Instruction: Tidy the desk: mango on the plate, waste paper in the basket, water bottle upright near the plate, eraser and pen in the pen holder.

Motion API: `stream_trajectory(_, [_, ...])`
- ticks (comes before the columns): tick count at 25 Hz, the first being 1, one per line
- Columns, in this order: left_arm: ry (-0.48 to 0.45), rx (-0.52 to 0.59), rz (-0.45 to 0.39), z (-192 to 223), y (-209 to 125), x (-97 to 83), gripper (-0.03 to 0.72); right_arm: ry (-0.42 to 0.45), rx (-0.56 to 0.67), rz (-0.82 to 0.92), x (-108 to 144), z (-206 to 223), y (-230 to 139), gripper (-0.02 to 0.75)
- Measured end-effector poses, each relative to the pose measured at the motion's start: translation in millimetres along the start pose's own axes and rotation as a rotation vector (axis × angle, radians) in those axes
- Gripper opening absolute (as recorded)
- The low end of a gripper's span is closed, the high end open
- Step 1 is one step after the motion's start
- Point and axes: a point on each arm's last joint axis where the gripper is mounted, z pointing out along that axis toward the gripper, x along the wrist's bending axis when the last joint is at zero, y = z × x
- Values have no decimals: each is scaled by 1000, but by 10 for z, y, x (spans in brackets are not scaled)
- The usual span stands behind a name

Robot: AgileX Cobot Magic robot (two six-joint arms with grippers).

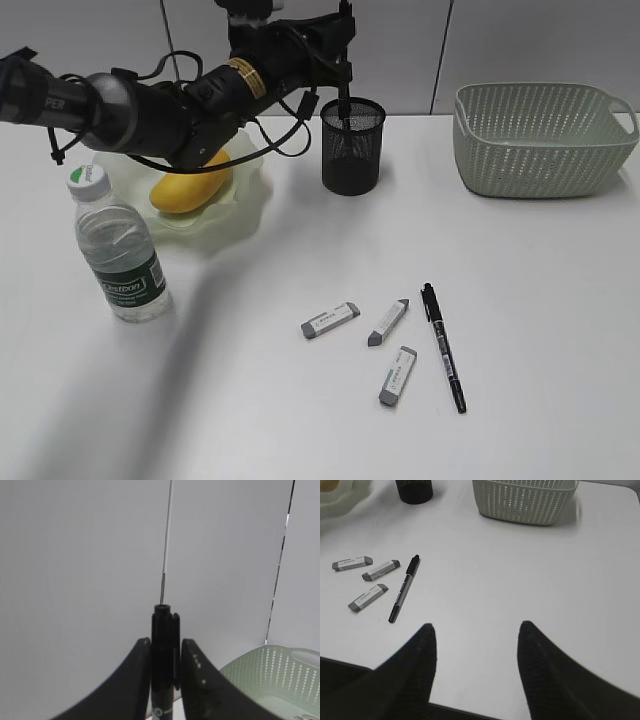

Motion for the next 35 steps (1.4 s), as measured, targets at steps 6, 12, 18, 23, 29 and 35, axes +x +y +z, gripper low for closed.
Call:
stream_trajectory(6, [0, -2, 1, 5, 8, 1, 346, 0, 0, 0, 0, 0, 0, 420])
stream_trajectory(12, [-6, -18, 2, 6, 49, -8, 407, 0, 0, 0, 0, 0, 0, 420])
stream_trajectory(18, [43, 185, 16, -42, 752, -126, 336, 0, 0, 0, 0, 0, 0, 420])
stream_trajectory(23, [407, 503, 90, -466, 1328, -257, 254, 0, 0, 0, 0, 0, 0, 420])
stream_trajectory(29, [415, 822, 20, -1598, 1537, -683, 246, 0, 0, 0, 0, 0, 0, 420])
stream_trajectory(35, [313, 974, -96, -2967, 1858, -1161, 305, 0, 0, 0, 0, 0, 0, 420])
